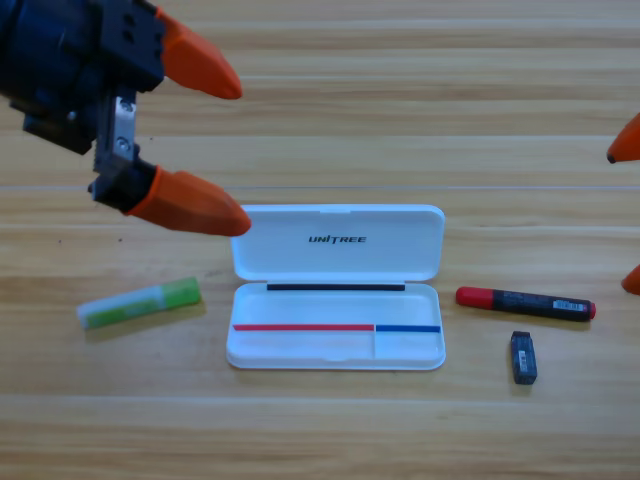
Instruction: Clean up eraser and pencils
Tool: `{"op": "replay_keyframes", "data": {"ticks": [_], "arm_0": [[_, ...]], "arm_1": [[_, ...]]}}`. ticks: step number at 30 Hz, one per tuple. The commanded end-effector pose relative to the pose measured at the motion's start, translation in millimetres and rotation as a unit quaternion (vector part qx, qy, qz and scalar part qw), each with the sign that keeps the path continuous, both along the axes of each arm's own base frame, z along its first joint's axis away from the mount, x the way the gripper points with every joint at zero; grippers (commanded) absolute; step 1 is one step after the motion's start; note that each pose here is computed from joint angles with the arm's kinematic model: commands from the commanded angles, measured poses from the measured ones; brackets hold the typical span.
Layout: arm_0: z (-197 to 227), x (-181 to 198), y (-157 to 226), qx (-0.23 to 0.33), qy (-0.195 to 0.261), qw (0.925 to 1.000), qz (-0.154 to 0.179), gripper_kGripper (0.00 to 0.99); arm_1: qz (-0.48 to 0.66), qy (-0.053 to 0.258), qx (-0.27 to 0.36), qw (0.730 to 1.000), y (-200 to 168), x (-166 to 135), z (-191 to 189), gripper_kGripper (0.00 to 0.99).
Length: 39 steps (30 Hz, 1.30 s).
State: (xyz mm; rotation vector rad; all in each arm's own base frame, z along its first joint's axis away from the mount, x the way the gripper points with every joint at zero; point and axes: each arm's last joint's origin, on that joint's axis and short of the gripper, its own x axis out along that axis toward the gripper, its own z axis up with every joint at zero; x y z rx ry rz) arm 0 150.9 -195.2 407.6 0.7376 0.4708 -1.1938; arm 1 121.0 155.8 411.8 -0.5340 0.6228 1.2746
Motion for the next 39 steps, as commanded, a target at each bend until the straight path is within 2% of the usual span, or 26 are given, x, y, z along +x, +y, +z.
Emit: {"op": "replay_keyframes", "data": {"ticks": [1, 9, 13, 16, 18, 21, 26, 30, 35, 37, 39], "arm_0": [[-12.6, -3.1, -2.6, 0.023, 0.011, 0.9996, -0.007, 0.989], [-17.8, -1.8, -3.7, 0.032, 0.014, 0.9994, -0.006, 0.989], [-20.2, -0.2, -2.2, 0.051, 0.004, 0.9987, 0.006, 0.989], [-25.1, 3.8, -0.1, 0.096, -0.015, 0.9950, 0.025, 0.989], [-27.4, 8.1, -3.0, 0.125, -0.014, 0.9918, 0.022, 0.988], [-32.7, 22.9, 6.5, 0.168, -0.028, 0.9841, 0.052, 0.988], [-55.9, 55.7, 20.7, 0.230, -0.020, 0.9696, 0.079, 0.986], [-73.6, 73.1, 29.1, 0.263, -0.003, 0.9617, 0.079, 0.985], [-93.4, 88.8, 40.8, 0.296, 0.016, 0.9522, 0.074, 0.977], [-101.4, 98.1, 43.8, 0.307, 0.027, 0.9482, 0.075, 0.974], [-111.4, 108.0, 46.2, 0.317, 0.041, 0.9441, 0.079, 0.973]], "arm_1": [[0.012, 0.017, -0.025, 0.999, 9.1, 0.7, -15.8, 0.948], [0.006, 0.016, -0.016, 1.000, 3.9, -3.9, -11.3, 0.950], [-0.003, 0.023, -0.015, 1.000, 4.3, -3.4, -11.2, 0.950], [-0.025, 0.041, -0.023, 0.999, 8.2, 1.8, -15.8, 0.950], [-0.046, 0.057, -0.031, 0.997, 9.2, 7.4, -18.8, 0.950], [-0.098, 0.081, -0.059, 0.990, 12.2, 20.2, -27.9, 0.950], [-0.208, 0.160, -0.097, 0.960, 21.2, 48.7, -56.2, 0.948], [-0.287, 0.202, -0.128, 0.928, 28.2, 60.6, -78.9, 0.948], [-0.364, 0.210, -0.167, 0.892, 34.4, 74.4, -101.9, 0.957], [-0.402, 0.199, -0.190, 0.874, 37.4, 81.6, -113.3, 0.962], [-0.418, 0.211, -0.210, 0.858, 42.6, 87.8, -128.3, 0.966]]}}
